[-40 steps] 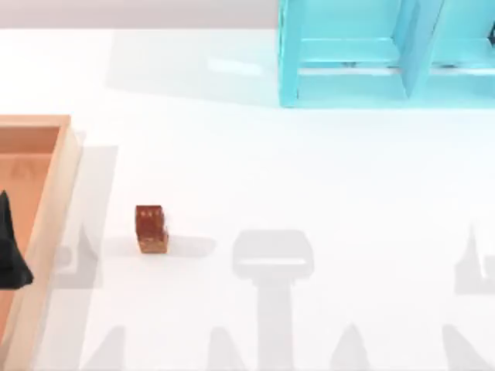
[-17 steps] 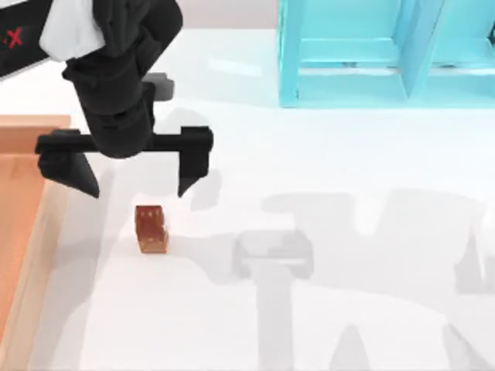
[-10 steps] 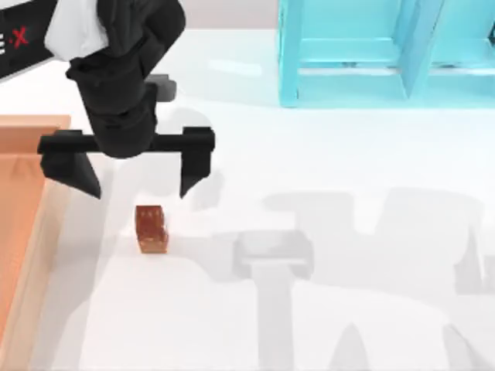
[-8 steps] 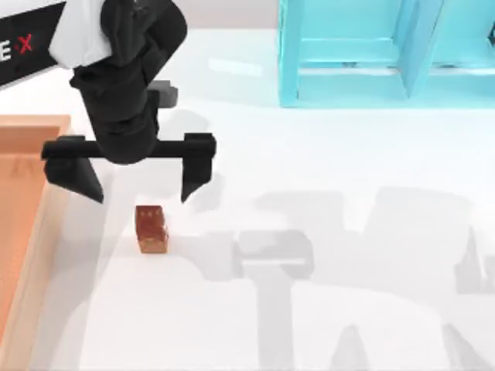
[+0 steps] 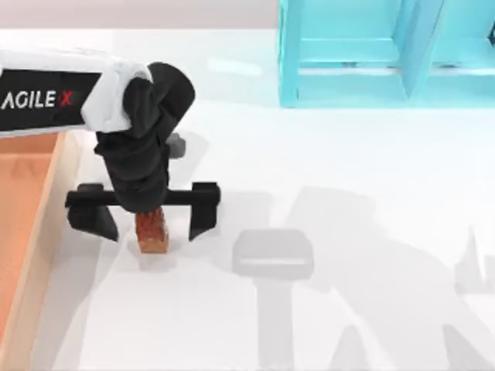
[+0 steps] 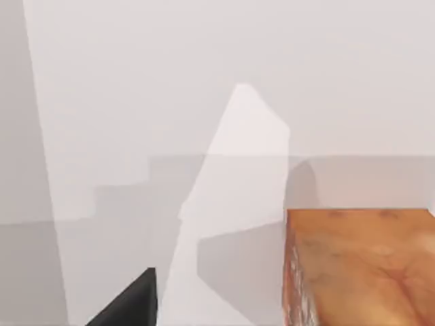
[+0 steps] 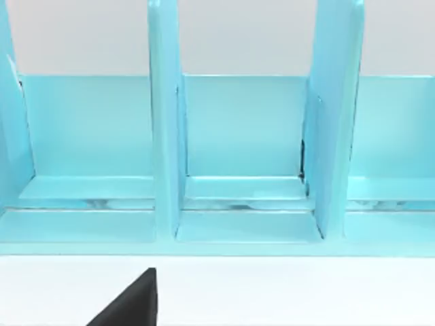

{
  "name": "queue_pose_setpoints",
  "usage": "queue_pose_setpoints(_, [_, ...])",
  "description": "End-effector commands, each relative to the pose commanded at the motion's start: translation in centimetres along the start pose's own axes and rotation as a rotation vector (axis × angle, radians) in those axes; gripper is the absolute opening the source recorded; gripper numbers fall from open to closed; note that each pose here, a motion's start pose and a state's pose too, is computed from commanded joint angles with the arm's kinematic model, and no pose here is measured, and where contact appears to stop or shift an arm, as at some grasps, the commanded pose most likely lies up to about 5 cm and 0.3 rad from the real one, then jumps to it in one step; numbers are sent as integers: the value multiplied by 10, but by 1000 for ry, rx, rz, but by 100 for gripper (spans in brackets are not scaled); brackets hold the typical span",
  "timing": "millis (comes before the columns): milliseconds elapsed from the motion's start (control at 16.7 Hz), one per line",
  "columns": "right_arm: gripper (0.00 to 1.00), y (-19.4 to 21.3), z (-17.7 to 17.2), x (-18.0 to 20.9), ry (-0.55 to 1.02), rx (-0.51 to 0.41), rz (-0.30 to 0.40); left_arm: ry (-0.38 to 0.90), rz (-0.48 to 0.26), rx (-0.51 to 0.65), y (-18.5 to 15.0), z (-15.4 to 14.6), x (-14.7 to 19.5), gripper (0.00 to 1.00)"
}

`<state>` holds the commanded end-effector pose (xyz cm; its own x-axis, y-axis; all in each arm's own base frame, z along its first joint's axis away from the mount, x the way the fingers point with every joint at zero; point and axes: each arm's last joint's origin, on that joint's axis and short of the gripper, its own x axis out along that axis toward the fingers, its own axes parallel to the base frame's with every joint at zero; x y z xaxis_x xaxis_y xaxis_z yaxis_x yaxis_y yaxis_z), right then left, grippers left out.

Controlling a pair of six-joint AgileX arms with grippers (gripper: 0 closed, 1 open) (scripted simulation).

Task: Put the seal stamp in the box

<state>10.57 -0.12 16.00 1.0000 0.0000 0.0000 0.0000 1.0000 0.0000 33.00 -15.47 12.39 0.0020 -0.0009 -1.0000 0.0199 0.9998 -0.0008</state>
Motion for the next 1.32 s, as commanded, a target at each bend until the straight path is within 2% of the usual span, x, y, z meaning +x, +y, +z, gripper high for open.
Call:
queue_pose_setpoints(300, [100,0,0,0,0,0,0,2,1,0,0,-1,3,100])
queue_pose_setpoints(1080, [100,0,0,0,0,0,0,2,1,0,0,-1,3,2])
queue_pose_setpoints(1320, [100,0,0,0,0,0,0,2,1,0,0,-1,3,0])
